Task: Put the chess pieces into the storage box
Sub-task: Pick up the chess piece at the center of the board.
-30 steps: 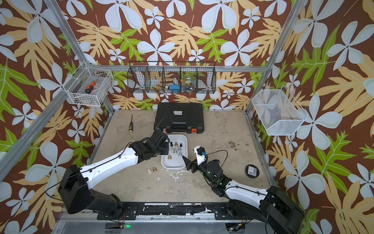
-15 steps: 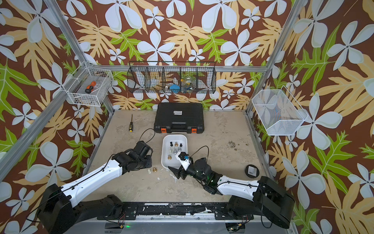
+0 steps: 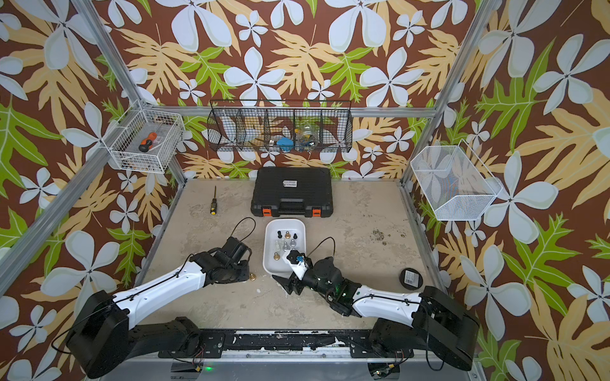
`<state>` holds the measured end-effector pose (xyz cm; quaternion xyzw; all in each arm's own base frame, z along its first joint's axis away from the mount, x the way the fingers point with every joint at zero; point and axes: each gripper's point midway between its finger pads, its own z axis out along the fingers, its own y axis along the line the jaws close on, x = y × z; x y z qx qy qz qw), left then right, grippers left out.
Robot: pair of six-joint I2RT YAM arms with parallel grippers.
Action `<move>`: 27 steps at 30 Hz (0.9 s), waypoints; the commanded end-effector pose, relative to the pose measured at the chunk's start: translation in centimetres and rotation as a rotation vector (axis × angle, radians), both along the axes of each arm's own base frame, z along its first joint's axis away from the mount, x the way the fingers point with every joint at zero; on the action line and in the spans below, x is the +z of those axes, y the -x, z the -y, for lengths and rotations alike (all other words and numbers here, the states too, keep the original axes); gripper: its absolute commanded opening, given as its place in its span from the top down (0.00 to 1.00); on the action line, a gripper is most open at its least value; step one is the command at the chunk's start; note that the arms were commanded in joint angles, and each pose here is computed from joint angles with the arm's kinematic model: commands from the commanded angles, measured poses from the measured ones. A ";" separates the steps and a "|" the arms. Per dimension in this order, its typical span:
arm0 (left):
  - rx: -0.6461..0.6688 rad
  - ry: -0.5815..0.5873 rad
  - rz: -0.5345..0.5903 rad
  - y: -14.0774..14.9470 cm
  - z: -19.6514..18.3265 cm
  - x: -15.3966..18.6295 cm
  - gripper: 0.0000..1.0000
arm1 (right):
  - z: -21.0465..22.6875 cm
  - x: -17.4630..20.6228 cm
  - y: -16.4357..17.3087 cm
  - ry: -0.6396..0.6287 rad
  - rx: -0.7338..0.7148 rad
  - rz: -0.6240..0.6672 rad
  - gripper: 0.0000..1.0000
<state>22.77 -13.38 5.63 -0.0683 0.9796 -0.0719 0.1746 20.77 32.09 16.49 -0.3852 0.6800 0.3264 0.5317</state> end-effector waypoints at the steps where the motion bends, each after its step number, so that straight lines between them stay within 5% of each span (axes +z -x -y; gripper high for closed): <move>1: 0.003 -0.034 -0.005 0.1 -0.6 -0.3 0.64 | 0.0 0.4 -0.2 -0.006 -0.008 0.013 0.20; 27: -0.017 -0.035 -0.028 0.2 -0.3 -1.9 0.76 | 0.2 0.3 -0.5 0.000 -0.034 0.019 0.20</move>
